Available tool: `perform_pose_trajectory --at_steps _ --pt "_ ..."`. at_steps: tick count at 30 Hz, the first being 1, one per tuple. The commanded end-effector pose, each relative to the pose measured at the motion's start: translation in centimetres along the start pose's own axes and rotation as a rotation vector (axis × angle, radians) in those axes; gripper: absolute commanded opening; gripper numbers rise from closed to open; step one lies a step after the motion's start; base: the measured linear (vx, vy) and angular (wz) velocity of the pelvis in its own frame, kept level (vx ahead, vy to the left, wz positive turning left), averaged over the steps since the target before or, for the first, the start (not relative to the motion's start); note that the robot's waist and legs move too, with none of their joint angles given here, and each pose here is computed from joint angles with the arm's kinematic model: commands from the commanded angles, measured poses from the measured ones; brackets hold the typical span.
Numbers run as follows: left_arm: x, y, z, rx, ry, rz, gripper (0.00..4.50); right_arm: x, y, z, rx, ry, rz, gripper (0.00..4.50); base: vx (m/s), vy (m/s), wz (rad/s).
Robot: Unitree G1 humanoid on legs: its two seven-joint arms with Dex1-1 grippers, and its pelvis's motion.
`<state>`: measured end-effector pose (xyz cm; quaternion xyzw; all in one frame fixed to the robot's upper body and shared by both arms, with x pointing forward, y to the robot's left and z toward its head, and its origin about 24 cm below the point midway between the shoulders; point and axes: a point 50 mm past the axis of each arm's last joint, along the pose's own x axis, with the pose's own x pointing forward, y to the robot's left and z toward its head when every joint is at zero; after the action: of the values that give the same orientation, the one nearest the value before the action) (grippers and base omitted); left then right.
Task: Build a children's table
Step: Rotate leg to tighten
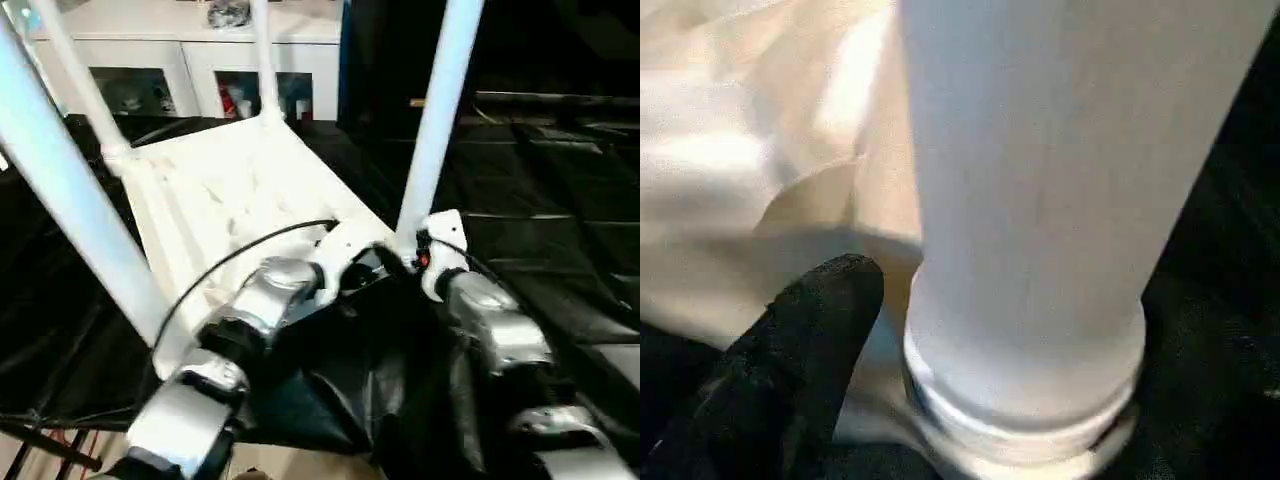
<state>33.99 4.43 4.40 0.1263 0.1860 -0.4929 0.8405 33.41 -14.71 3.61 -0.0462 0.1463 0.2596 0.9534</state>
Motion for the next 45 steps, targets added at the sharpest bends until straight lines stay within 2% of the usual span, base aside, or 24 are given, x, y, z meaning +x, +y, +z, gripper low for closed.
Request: perform_pose_trajectory --at_steps 1,2,3,6,11,18,24,26,29,31,34,37,39,40,41,43,45 --pt "-0.2 -0.6 1.8 0.047 -0.143 -0.071 0.0 0.2 1.9 0.2 -0.07 -0.002 0.164 3.95 0.0 0.0 0.0" --pt "-0.7 -0.6 1.6 0.058 -0.155 -0.114 0.0 -0.5 1.3 0.2 -0.115 0.008 0.206 3.95 0.0 0.0 0.0" --pt "-0.7 -0.6 1.6 0.058 -0.155 -0.114 0.0 -0.5 1.3 0.2 -0.115 0.008 0.206 3.95 0.0 0.0 0.0" --pt "-2.0 -1.0 1.2 0.074 -0.172 -0.226 0.0 -2.1 0.3 0.2 -0.172 0.023 0.301 3.95 0.0 0.0 0.0" --pt "-4.1 -2.0 0.1 0.098 -0.146 -0.399 0.0 -3.7 -0.7 0.7 -0.19 0.024 0.41 3.95 0.0 0.0 0.0" --pt "-5.1 -2.4 -0.5 0.089 -0.124 -0.444 0.0 -4.4 -0.4 0.6 -0.186 0.053 0.535 3.95 0.0 0.0 0.0" --pt "-5.5 -2.5 -0.6 0.081 -0.117 -0.448 0.0 -4.4 0.1 0.5 -0.166 0.055 0.582 3.46 0.0 0.0 0.0" --pt "-5.5 -2.5 -0.6 0.08 -0.117 -0.448 0.0 -4.4 0.1 0.5 -0.163 0.054 0.583 3.46 0.0 0.0 0.0" --pt "-5.3 -2.6 -0.6 0.077 -0.118 -0.443 0.0 -4.4 0.5 0.2 -0.147 0.054 0.598 3.07 0.0 0.0 0.0" --pt "-5.1 -2.5 -0.5 0.075 -0.114 -0.426 0.0 -4.4 0.6 0.1 -0.136 0.051 0.592 3.07 0.0 0.0 0.0" --pt "-4.4 -2.3 -0.6 0.062 -0.099 -0.361 0.0 -4.0 0.6 -0.2 -0.109 0.035 0.522 2.8 0.0 0.0 0.0" --pt "-3.3 -1.8 -0.4 0.05 -0.088 -0.276 0.0 -3.0 0.0 -0.7 -0.067 0.034 0.374 2.77 0.0 0.0 0.0" --pt "-1.8 -1.5 0.1 0.025 -0.069 -0.181 0.0 -1.8 -0.7 -1.4 0.025 0.044 0.164 2.76 0.0 0.0 0.0" --pt "-1.6 -1.5 0.2 0.019 -0.068 -0.17 0.0 -1.7 -0.7 -1.4 0.031 0.043 0.15 2.75 0.0 0.0 0.0" --pt "-0.6 -1.4 0.7 -0.009 -0.065 -0.106 0.0 -1.1 -0.6 -1.6 0.08 0.043 0.07 2.75 0.0 0.0 0.0" --pt "-0.1 -1.3 1.1 -0.02 -0.065 -0.067 0.0 -0.8 -0.4 -1.8 0.113 0.047 0.031 2.75 0.0 0.0 0.0" --pt "0.9 -1.3 1.8 -0.041 -0.07 -0.006 0.0 0.3 0.7 -1.6 0.123 0.036 -0.02 2.75 0.0 0.0 0.0"
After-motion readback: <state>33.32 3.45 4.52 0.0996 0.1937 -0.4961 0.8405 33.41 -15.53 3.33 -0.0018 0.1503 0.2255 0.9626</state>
